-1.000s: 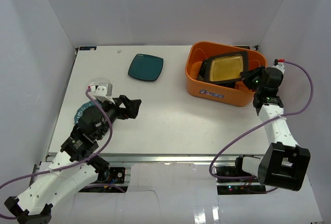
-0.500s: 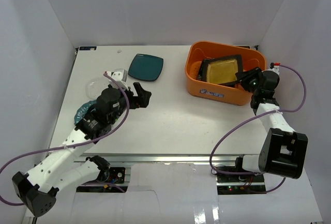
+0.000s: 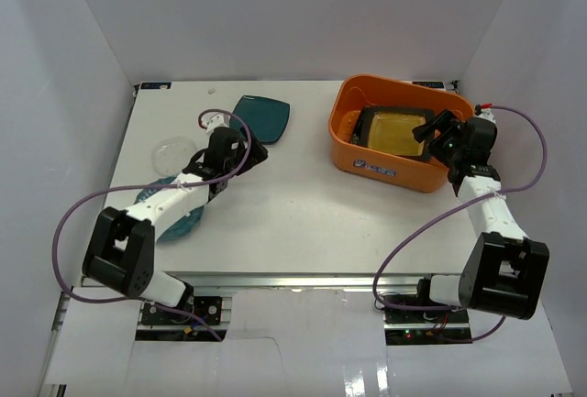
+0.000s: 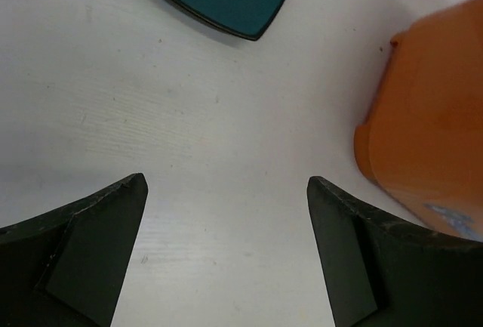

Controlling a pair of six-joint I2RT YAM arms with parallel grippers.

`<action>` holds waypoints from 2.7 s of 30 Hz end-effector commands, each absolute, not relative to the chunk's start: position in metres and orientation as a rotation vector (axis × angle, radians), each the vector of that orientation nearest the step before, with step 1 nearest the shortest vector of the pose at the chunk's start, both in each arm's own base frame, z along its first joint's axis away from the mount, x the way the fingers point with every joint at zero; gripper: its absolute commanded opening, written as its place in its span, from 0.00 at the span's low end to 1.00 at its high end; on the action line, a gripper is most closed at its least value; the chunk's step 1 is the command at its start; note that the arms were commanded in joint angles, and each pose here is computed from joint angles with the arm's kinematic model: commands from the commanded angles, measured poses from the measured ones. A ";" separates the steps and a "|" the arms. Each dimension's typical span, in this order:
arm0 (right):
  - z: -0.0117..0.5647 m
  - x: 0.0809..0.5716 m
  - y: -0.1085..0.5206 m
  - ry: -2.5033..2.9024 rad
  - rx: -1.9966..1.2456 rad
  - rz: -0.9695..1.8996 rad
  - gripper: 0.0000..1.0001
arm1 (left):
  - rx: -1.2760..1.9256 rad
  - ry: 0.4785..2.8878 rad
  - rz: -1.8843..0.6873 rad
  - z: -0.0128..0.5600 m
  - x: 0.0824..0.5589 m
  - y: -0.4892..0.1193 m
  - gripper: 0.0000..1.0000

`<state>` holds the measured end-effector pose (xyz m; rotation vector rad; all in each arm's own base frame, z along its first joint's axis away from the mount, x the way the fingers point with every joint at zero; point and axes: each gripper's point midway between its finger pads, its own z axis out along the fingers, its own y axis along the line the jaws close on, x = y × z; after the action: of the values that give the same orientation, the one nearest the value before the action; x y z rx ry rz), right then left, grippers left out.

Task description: Place the plates into the plastic bin on the countertop

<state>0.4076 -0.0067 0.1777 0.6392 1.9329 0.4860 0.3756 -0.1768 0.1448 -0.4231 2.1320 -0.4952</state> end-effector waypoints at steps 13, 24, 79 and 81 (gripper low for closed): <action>0.270 0.354 0.043 1.835 0.238 0.627 0.93 | -0.802 1.996 -0.740 0.086 0.510 -0.133 0.88; 0.291 0.320 0.120 1.748 -0.019 0.828 1.00 | -0.811 1.958 -0.777 0.054 0.561 -0.121 0.71; 0.116 0.204 0.264 1.971 0.255 1.333 0.90 | -0.487 1.988 -1.452 0.142 0.253 -0.186 0.00; 0.110 0.205 0.270 2.010 0.225 1.318 0.90 | -0.446 1.993 -1.474 0.145 0.247 -0.188 0.00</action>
<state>0.1947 0.2441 0.0624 0.3069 2.1617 1.1554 0.2562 -0.1732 0.0998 -0.6106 2.0902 -1.3039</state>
